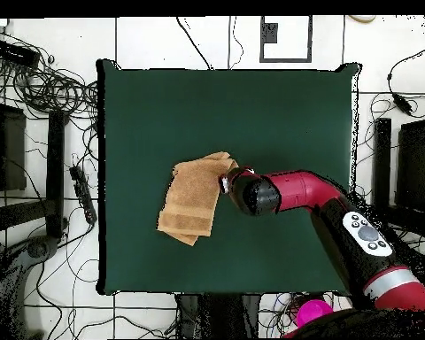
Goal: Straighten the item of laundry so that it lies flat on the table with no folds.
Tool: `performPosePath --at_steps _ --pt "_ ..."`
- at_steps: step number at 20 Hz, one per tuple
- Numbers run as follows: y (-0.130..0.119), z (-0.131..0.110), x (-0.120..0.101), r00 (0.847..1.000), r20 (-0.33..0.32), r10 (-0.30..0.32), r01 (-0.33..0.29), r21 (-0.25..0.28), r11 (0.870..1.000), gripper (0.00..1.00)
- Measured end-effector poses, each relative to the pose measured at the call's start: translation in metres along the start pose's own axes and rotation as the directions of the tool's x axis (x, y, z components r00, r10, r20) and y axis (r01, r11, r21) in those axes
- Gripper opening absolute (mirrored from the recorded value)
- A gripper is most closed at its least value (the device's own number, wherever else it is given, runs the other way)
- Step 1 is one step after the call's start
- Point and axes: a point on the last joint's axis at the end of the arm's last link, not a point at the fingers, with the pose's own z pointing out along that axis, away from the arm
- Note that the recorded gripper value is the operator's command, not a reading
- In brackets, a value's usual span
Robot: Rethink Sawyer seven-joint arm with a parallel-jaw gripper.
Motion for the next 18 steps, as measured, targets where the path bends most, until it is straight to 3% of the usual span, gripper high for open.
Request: performPosePath --at_steps 5,18 --pt "-0.0039 -0.0001 -0.0005 0.999 0.009 0.039 -0.038 -0.025 0.999 1.00" --pt "-0.0040 0.0025 -0.0049 0.996 0.072 0.048 -0.046 -0.029 0.999 1.00"
